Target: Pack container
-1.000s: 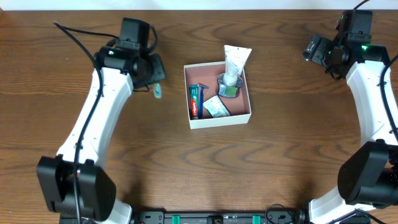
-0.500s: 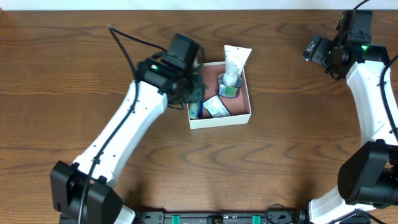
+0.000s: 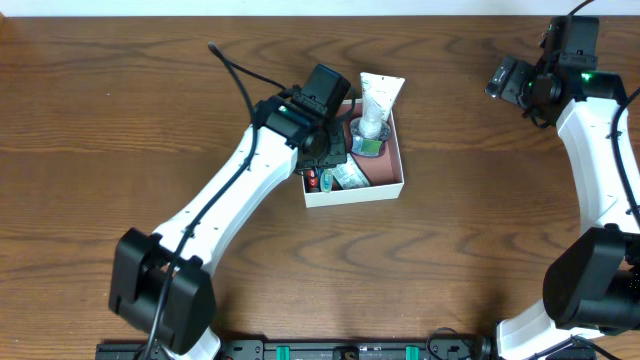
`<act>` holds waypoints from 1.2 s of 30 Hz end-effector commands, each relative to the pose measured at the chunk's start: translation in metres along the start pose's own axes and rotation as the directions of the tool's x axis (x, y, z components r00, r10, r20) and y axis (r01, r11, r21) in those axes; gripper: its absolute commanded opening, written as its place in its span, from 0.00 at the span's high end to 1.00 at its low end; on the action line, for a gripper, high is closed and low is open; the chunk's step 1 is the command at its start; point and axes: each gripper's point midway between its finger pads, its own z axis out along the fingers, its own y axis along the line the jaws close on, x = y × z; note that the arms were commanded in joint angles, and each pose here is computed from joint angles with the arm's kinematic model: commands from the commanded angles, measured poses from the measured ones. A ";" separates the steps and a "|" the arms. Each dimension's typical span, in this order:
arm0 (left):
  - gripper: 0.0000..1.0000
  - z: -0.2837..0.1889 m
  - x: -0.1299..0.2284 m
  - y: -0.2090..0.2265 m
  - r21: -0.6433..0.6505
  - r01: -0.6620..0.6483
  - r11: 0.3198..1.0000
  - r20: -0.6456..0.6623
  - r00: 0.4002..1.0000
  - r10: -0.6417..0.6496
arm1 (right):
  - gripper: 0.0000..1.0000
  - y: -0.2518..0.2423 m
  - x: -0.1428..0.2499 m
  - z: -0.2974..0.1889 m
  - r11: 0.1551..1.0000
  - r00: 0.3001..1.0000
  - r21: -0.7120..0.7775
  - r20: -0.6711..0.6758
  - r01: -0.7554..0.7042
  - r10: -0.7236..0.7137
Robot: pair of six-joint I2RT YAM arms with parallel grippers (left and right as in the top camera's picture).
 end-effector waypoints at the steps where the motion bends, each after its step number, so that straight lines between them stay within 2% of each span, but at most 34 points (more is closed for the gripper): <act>1: 0.67 0.006 0.002 0.005 -0.025 0.018 1.000 -0.008 1.000 -0.018 | 0.01 0.003 -0.003 -0.003 1.000 1.000 -0.006 0.009 -0.009 0.009; 5: 0.52 0.006 -0.003 0.005 -0.028 0.014 1.000 0.013 1.000 -0.014 | 0.01 0.003 -0.002 -0.003 1.000 1.000 -0.006 0.009 -0.010 0.010; 13: 0.50 0.006 -0.006 0.009 -0.037 0.023 0.999 0.022 1.000 -0.022 | 0.01 0.003 -0.003 -0.003 1.000 1.000 -0.006 0.009 -0.010 0.010; 16: 0.44 0.005 -0.006 0.009 -0.037 0.022 0.999 0.022 1.000 -0.021 | 0.01 0.003 -0.003 -0.003 1.000 1.000 -0.006 0.009 -0.009 0.009; 20: 0.44 -0.009 -0.011 0.006 -0.022 -0.006 1.000 0.045 0.999 0.007 | 0.01 0.003 -0.002 -0.003 1.000 1.000 -0.006 0.009 -0.010 0.010; 23: 0.37 -0.043 -0.019 0.006 -0.002 -0.078 0.997 0.095 0.992 0.077 | 0.01 0.003 -0.003 -0.003 1.000 1.000 -0.006 0.009 -0.010 0.010; 26: 0.29 -0.085 -0.026 0.012 0.019 -0.097 0.995 0.166 0.982 0.093 | 0.01 0.003 -0.002 -0.003 1.000 1.000 -0.006 0.009 -0.009 0.009; 27: 0.23 -0.100 -0.028 0.015 0.031 -0.089 0.996 0.197 0.977 0.082 | 0.01 0.003 -0.003 -0.003 1.000 1.000 -0.006 0.009 -0.010 0.010; 28: 0.02 -0.115 -0.030 0.018 0.046 -0.083 0.996 0.235 0.970 0.070 | 0.01 0.003 -0.003 -0.003 1.000 1.000 -0.006 0.009 -0.010 0.010; 31: 0.02 -0.158 -0.037 0.030 0.048 -0.090 0.995 0.356 0.932 0.067 | 0.01 0.003 -0.002 -0.003 1.000 1.000 -0.006 0.009 -0.009 0.009; 36: 0.02 -0.209 -0.023 0.058 0.000 -0.132 0.991 0.452 0.884 0.118 | 0.01 0.003 -0.002 -0.003 1.000 1.000 -0.006 0.009 -0.009 0.009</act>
